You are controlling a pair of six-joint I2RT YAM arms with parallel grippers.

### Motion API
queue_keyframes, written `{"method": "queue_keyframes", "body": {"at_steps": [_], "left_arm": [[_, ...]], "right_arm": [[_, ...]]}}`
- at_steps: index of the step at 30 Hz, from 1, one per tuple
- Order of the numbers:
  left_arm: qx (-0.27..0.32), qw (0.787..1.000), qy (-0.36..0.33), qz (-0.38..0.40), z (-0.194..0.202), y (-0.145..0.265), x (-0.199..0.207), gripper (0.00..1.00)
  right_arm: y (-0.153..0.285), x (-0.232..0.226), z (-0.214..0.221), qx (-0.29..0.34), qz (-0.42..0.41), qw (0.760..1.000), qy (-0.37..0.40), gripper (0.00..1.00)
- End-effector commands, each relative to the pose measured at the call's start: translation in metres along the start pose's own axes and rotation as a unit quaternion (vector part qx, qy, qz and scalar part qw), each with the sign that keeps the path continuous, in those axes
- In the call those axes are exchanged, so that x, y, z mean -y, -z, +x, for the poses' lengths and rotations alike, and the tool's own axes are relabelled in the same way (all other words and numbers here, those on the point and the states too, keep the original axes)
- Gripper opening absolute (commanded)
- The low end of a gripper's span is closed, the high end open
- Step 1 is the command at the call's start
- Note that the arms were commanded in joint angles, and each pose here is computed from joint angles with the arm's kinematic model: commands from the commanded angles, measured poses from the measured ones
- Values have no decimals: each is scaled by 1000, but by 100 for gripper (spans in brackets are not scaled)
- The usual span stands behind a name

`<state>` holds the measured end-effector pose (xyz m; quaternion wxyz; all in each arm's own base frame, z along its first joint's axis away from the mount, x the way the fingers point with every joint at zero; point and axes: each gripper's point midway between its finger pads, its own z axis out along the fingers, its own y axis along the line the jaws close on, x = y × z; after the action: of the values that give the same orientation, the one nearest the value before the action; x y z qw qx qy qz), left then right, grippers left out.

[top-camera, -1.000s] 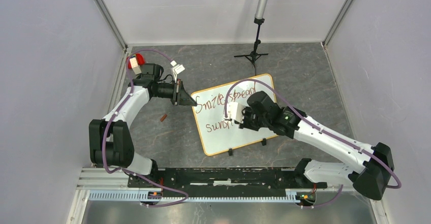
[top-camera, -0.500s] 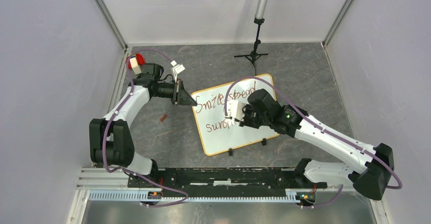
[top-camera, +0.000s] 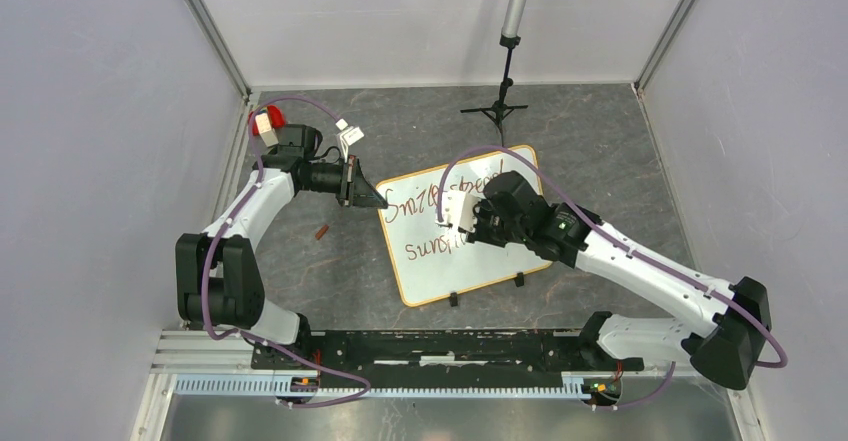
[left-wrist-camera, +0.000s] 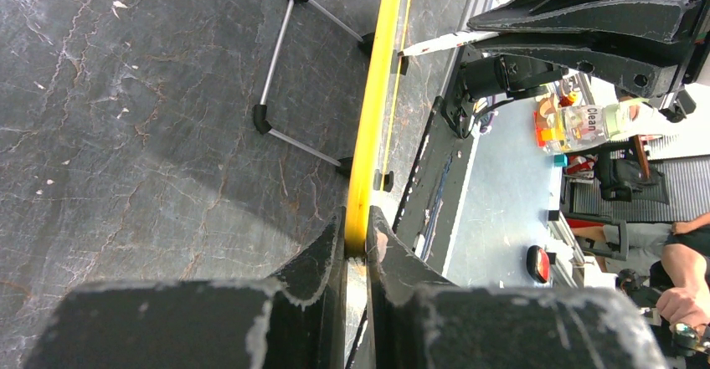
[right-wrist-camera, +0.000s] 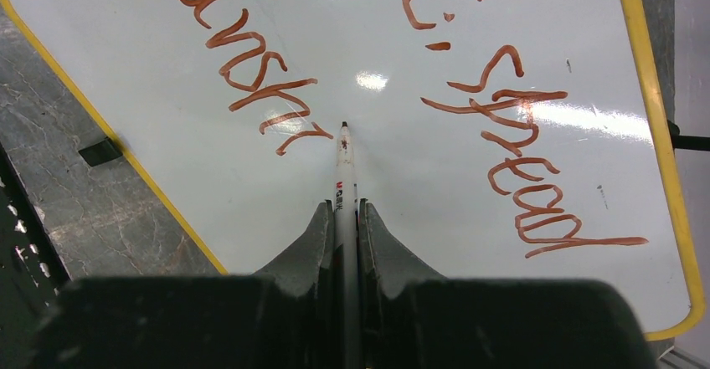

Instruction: Write a sentence on the whiteboard

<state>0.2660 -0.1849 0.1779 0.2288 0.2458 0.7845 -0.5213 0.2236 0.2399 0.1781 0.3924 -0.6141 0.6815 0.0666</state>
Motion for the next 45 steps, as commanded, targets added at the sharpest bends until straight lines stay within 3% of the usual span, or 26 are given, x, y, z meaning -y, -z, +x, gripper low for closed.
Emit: {"method": "queue_keyframes", "body": {"at_steps": [1, 10, 17, 29, 45], "left_arm": [[3, 999, -30, -14, -11, -3, -3, 2], [4, 999, -33, -16, -12, -3, -3, 2], [5, 999, -34, -19, -13, -2, -3, 2], [4, 999, -35, -24, -12, -2, -4, 2], [4, 999, -34, -21, -12, -2, -4, 2]], "right_arm": [[0, 6, 1, -3, 15, 1000, 1, 0], [13, 1, -5, 16, 3, 1000, 5, 0], [12, -6, 16, 4, 8, 1000, -1, 0], [7, 1, 3, 26, 21, 999, -7, 0], [-5, -32, 38, -14, -38, 999, 0, 0]]}}
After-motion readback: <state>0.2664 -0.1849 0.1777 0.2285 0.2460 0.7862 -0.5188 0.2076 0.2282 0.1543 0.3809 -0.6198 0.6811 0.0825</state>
